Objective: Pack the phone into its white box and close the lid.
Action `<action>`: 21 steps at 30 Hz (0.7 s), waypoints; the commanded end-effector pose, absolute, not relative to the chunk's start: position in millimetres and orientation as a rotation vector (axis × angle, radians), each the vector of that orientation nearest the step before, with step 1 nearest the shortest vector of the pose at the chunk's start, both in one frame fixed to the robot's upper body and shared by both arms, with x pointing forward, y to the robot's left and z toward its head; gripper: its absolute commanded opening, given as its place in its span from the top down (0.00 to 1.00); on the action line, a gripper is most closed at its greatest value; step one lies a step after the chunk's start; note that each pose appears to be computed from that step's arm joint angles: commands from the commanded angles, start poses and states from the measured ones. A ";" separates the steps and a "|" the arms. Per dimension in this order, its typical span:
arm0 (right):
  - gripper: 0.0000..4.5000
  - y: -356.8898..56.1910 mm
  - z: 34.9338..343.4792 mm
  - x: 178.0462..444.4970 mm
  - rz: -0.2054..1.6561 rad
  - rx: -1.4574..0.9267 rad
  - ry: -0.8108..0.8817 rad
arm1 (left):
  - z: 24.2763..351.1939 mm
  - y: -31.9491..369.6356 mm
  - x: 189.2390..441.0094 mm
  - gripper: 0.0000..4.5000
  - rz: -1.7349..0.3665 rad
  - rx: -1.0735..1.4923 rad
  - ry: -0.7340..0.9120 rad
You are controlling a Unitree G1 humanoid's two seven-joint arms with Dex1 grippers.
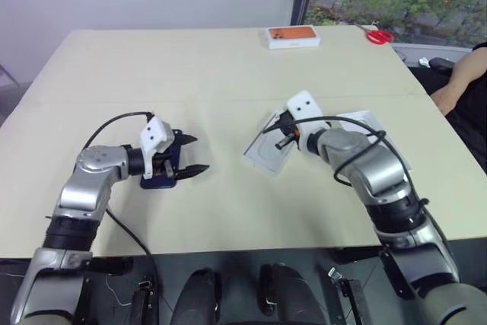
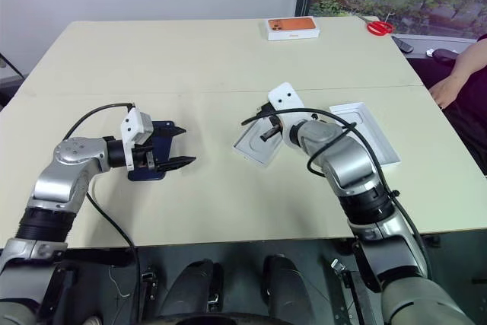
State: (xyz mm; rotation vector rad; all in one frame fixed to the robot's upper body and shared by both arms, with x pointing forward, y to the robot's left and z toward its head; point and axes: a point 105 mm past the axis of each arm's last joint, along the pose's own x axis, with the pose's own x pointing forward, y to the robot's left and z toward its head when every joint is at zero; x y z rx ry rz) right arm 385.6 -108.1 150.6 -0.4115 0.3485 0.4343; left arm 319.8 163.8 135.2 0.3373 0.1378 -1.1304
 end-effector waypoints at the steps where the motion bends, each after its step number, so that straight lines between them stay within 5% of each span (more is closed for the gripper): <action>1: 0.99 -113.2 158.2 395.7 0.392 -0.441 0.358 | 147.3 161.6 311.6 0.00 -1.171 0.341 0.088; 21: 0.99 -82.4 130.1 404.9 0.528 -0.421 0.458 | 148.3 147.7 306.5 0.00 -1.163 0.266 0.049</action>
